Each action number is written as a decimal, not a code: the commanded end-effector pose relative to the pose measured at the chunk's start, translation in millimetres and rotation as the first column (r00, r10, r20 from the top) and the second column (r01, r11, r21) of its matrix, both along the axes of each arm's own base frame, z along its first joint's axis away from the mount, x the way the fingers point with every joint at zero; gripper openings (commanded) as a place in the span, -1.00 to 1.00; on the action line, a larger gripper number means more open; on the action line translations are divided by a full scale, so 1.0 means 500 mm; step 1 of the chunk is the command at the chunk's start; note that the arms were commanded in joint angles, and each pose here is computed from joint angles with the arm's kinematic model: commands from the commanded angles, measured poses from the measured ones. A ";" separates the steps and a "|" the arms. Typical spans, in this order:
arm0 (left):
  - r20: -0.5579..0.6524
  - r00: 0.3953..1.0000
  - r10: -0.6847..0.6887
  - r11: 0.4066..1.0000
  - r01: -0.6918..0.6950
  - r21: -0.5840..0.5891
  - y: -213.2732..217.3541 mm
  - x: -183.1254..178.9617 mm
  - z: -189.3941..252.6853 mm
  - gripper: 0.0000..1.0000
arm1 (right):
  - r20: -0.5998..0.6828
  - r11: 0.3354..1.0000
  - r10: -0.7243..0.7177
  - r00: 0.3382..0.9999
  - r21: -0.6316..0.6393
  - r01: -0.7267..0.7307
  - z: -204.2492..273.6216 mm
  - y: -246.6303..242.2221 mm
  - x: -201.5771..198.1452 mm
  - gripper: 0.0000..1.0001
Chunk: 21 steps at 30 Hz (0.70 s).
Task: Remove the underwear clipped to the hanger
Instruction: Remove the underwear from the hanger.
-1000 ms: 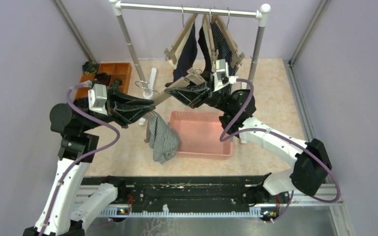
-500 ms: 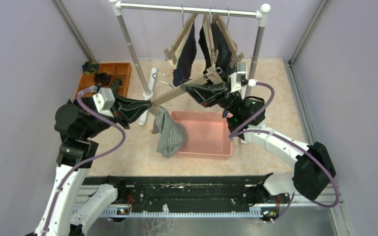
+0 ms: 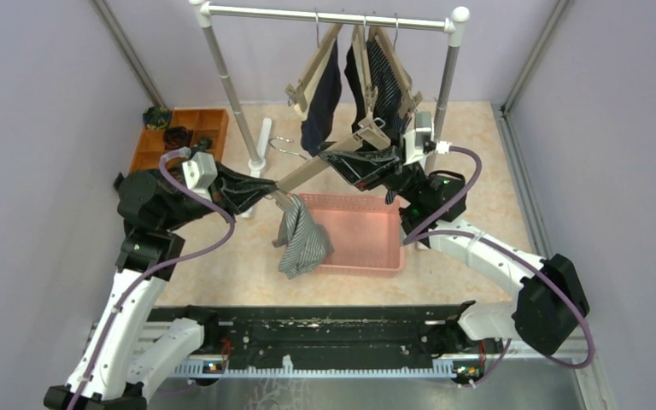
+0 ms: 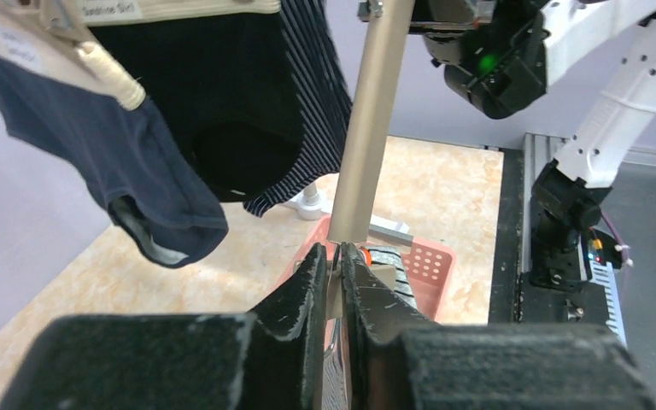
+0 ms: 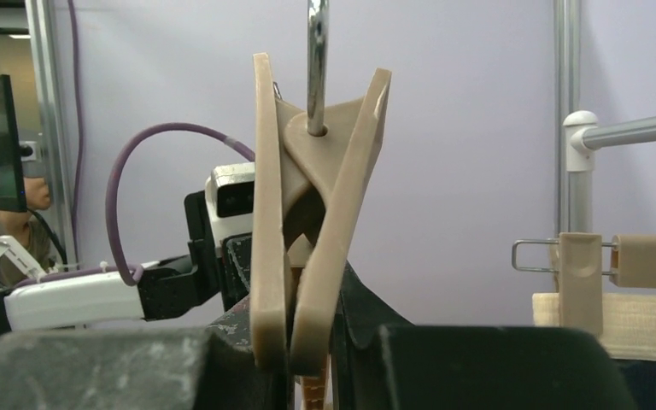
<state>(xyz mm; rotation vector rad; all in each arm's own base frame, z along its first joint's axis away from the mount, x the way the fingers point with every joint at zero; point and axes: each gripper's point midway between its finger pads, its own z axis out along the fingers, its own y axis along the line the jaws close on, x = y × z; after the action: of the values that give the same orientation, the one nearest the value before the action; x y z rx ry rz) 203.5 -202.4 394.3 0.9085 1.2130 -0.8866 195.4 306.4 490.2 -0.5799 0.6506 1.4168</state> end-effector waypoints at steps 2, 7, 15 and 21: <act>0.084 0.972 -0.219 0.976 0.219 0.010 -0.019 -0.090 0.020 -0.55 | 0.105 0.993 0.000 0.995 0.117 -0.013 0.071 -0.058 -0.051 -1.00; 0.109 0.911 -0.397 0.918 0.394 0.054 -0.025 -0.152 0.008 -0.48 | 0.109 0.992 0.018 0.994 0.119 -0.031 0.075 -0.061 -0.051 -1.00; 0.120 0.915 -0.384 0.923 0.381 0.050 -0.026 -0.145 0.017 -0.44 | 0.138 0.991 0.011 0.990 0.127 -0.029 0.090 -0.084 -0.073 -1.00; 0.095 0.938 -0.334 0.943 0.334 0.015 -0.028 -0.119 0.042 0.98 | 0.145 0.993 -0.031 0.989 0.117 0.014 0.093 -0.094 -0.078 -1.00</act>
<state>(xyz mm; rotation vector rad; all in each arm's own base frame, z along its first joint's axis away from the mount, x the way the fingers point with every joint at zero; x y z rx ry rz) 142.9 -216.5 401.2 1.1821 0.9897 -1.1041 173.6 282.3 509.9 -0.6052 0.5685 1.4272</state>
